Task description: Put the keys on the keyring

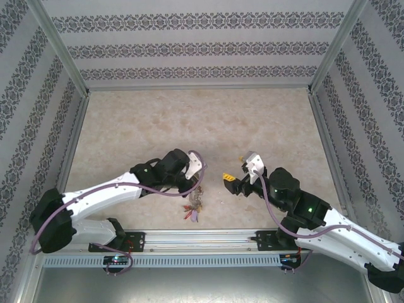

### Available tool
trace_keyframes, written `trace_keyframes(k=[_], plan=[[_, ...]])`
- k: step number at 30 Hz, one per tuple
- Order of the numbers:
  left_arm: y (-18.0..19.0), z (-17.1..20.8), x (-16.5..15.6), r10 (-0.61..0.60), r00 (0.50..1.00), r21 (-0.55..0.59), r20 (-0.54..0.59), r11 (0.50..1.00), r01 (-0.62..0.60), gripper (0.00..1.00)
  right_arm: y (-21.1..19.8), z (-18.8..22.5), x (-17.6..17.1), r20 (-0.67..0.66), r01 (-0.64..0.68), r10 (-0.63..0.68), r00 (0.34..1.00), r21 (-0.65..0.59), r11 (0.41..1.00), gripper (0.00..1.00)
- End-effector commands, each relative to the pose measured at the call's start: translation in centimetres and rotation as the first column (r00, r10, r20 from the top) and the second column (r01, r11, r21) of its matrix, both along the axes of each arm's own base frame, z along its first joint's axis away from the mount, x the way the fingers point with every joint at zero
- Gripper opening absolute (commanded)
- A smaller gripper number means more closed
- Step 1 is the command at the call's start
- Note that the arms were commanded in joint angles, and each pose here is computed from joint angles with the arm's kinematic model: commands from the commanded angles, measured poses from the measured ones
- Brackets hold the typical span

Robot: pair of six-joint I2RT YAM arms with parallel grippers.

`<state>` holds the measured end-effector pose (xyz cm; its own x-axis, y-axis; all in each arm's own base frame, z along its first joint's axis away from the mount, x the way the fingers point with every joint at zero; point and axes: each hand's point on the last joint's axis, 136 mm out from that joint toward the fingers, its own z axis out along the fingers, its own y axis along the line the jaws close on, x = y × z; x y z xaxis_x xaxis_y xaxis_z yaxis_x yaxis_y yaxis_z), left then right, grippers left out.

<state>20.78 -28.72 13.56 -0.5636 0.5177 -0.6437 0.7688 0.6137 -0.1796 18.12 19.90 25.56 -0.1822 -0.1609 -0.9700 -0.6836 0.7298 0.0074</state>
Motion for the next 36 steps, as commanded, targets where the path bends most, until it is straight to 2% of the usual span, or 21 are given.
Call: trace_keyframes(k=[1, 9, 15, 28, 30, 36], plan=[[-2.0, 1.8, 2.3, 0.025, 0.999, -0.088, 0.034, 0.996, -0.022, 0.00, -2.2, 0.5, 1.2, 0.040, 0.123, -0.124, 0.992, 0.021, 0.992, 0.79], [-4.1, -1.3, 4.3, 0.022, 0.999, -0.068, -0.026, 0.997, -0.024, 0.00, -3.1, -0.9, 1.7, 0.017, 0.158, -0.158, 0.987, 0.023, 0.987, 0.82], [-5.1, -2.8, 4.9, 0.018, 0.998, -0.066, -0.061, 0.998, -0.022, 0.00, -4.1, -1.6, 2.4, -0.005, 0.209, -0.209, 0.978, 0.039, 0.977, 0.83], [-6.5, -6.4, 6.2, 0.040, 0.991, -0.082, -0.129, 0.995, -0.051, 0.00, -5.1, -2.6, 3.4, -0.086, 0.240, -0.234, 0.968, 0.072, 0.968, 0.85], [-6.4, -7.0, 6.1, 0.046, 0.990, -0.077, -0.132, 0.995, -0.057, 0.02, -5.3, -2.8, 3.6, -0.101, 0.248, -0.240, 0.965, 0.073, 0.966, 0.85], [-6.1, -7.4, 6.1, 0.057, 0.988, -0.083, -0.143, 0.994, -0.070, 0.17, -5.6, -3.4, 4.0, -0.141, 0.257, -0.244, 0.960, 0.083, 0.963, 0.85]])
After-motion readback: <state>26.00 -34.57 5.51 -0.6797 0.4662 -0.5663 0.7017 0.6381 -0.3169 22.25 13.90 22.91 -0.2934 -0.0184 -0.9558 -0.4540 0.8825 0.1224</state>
